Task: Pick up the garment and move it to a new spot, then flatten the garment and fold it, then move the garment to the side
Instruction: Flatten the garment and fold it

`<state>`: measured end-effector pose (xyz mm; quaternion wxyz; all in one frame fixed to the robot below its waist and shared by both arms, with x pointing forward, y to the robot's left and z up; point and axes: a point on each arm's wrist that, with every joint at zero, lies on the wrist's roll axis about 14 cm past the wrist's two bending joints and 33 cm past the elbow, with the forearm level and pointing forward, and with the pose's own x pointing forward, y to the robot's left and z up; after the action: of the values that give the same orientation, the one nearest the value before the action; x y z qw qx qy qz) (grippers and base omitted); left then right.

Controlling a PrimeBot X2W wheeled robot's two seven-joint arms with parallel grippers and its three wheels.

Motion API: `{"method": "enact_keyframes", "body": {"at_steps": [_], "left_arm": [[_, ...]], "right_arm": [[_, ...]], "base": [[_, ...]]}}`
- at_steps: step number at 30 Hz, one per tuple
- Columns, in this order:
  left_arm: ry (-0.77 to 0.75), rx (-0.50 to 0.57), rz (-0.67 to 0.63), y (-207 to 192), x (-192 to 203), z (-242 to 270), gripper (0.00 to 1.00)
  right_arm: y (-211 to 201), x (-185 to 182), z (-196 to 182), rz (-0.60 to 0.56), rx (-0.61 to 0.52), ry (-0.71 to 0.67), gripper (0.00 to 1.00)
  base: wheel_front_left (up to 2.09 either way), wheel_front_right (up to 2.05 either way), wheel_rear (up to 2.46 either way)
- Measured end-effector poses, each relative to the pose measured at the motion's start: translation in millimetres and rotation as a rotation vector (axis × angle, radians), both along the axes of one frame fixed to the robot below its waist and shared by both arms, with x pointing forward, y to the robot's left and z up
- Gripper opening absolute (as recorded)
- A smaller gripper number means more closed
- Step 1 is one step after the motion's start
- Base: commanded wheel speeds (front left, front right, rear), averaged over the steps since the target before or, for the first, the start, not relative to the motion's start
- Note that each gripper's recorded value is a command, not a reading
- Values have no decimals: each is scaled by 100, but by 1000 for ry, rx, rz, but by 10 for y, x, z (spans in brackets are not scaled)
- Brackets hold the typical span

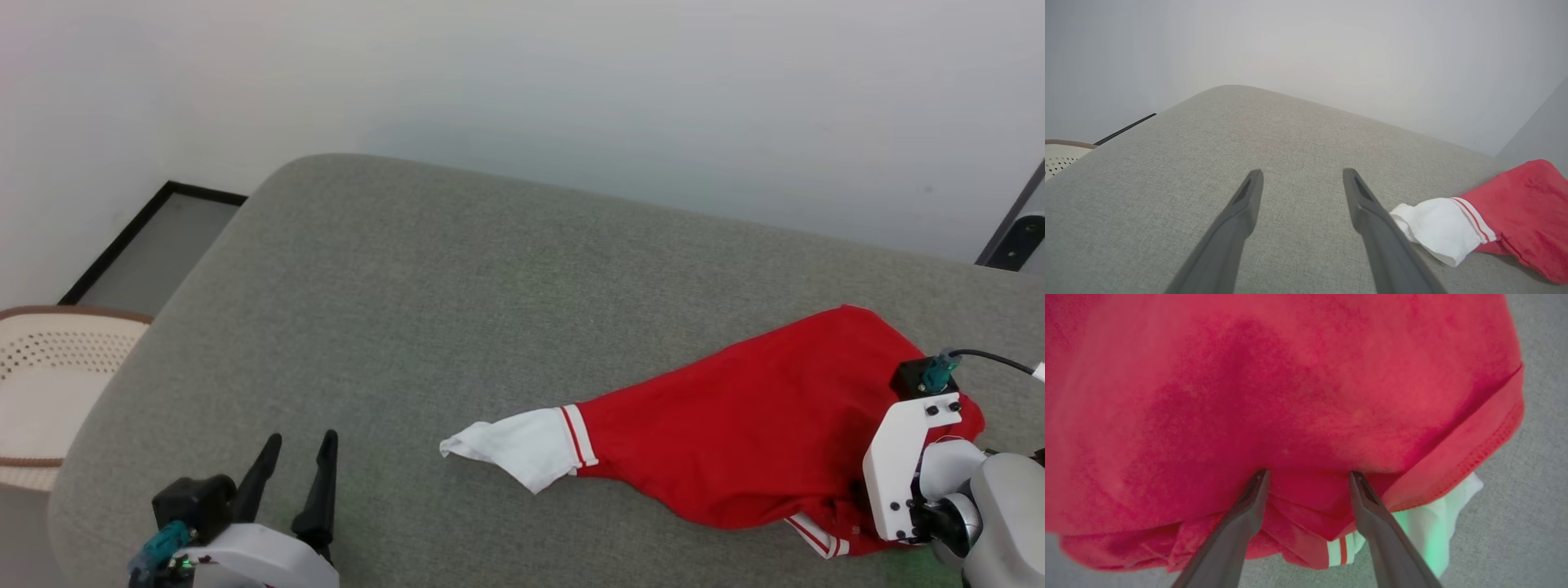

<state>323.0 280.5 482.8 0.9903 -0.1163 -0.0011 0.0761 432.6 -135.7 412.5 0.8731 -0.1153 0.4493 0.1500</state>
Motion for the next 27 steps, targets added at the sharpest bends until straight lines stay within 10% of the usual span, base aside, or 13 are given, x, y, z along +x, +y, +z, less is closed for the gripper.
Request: {"method": "enact_keyframes", "body": {"at_steps": [2, 27], "left_arm": [[6, -3, 5, 14, -10, -18, 100], [8, -10, 0, 1, 17, -23, 100]], "right_arm": [[-3, 30, -14, 0, -8, -1, 0], [205, 631, 896, 35, 79, -262, 0]], "base": [[0, 0, 0], [0, 0, 0]]}}
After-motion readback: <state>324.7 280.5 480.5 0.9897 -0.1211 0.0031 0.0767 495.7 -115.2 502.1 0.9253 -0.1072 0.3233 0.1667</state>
